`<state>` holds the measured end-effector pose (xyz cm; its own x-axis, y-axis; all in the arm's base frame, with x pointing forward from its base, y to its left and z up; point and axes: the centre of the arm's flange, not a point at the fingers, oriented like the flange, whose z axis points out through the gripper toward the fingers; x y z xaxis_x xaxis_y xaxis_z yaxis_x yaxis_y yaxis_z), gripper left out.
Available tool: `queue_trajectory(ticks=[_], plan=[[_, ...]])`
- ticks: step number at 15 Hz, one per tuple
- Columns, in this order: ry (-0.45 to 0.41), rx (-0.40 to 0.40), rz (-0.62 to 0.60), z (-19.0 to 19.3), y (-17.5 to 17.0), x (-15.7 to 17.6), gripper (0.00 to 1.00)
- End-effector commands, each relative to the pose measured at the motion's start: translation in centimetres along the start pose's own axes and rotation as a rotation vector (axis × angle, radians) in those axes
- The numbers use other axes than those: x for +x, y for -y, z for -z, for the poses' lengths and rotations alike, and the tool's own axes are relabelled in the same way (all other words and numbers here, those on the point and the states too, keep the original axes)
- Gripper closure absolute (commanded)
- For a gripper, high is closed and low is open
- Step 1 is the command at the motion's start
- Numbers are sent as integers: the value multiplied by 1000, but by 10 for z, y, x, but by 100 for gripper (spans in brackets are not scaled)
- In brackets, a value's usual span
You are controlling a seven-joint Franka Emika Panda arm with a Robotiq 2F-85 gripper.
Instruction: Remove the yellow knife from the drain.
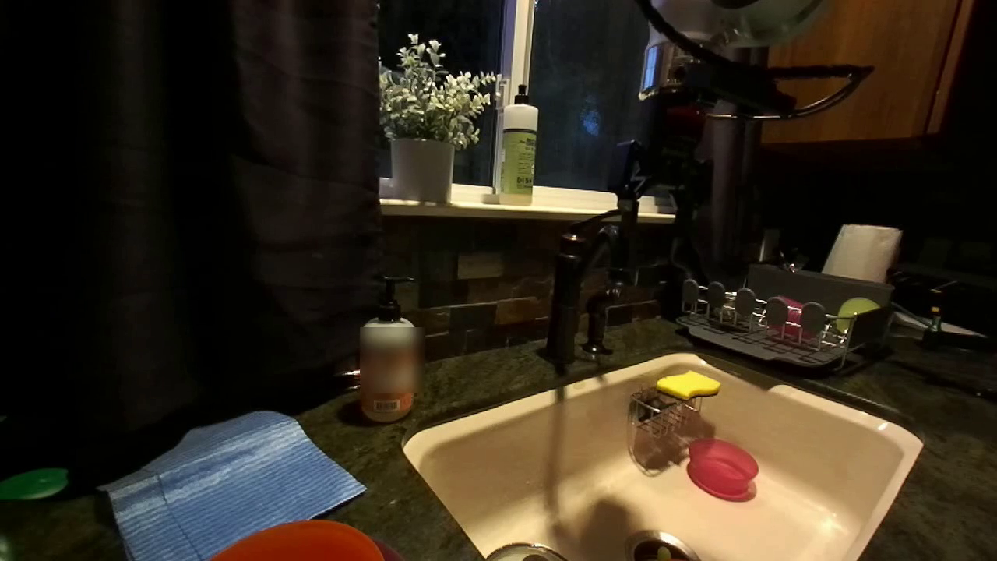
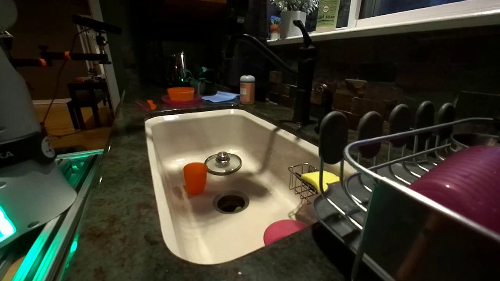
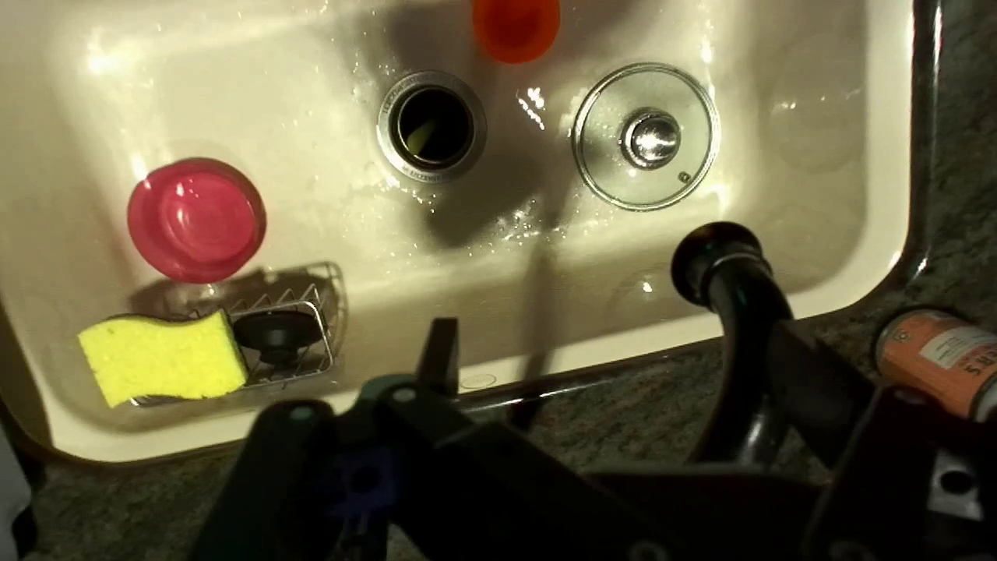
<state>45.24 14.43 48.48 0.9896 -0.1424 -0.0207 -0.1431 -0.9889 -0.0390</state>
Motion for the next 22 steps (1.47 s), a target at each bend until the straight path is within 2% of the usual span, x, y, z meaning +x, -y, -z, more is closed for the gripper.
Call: queue_trajectory(ticks=[1,4,7,10,12,15,18,20,22], plan=[[-9,-7,-199,9,-9,-23,0],[-11,-4,-262,18,-13,-37,0],[89,-108,-227,17,-25,-59,0],[199,-148,-131,13,-42,-81,0],[233,-182,-106,7,-54,-91,0],[208,-230,-49,-11,-74,-96,0],[103,-259,51,-27,-93,-96,0],[23,-244,82,-39,-101,-93,0],[23,-180,86,-64,-101,-88,0]])
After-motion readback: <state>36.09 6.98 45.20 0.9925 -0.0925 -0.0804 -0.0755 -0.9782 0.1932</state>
